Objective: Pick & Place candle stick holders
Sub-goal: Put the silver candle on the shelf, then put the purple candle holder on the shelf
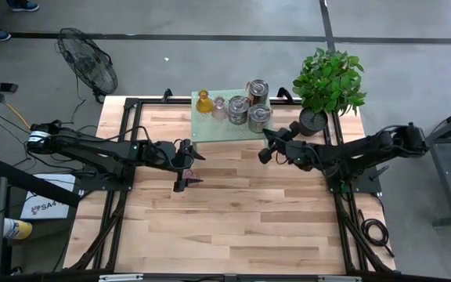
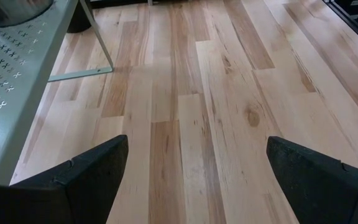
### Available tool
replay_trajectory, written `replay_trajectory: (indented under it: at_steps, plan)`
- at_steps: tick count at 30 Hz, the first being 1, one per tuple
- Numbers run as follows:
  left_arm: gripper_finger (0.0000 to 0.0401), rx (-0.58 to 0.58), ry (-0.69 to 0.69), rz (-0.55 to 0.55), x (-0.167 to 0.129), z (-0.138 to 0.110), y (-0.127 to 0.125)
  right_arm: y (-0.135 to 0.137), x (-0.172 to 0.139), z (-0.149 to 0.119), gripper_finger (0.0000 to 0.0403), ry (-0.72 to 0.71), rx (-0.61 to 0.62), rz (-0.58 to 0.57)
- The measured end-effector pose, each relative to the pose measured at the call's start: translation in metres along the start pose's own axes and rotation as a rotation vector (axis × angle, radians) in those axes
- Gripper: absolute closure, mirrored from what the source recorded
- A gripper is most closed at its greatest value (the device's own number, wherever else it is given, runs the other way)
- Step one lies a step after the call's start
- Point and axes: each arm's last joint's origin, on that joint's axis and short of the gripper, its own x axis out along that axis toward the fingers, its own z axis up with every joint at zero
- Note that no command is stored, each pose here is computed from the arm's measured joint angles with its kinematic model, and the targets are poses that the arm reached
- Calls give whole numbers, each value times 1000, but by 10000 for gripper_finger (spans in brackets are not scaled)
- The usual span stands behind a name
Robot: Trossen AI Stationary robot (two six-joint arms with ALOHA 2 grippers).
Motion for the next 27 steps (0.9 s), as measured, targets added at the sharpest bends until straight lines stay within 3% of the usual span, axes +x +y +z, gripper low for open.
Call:
replay_trajectory:
  at_steps: [14,21,27]
  plan:
    - [25,0,-1,29,-1,0,1,8,-9,0,403,-11,-24,36]
    - [25,-25,-7,36,-24,3,2,20,-22,-3,403,-15,-48,104]
    - [25,-118,27,35,-44,-1,3,27,-30,-4,403,-23,-101,141]
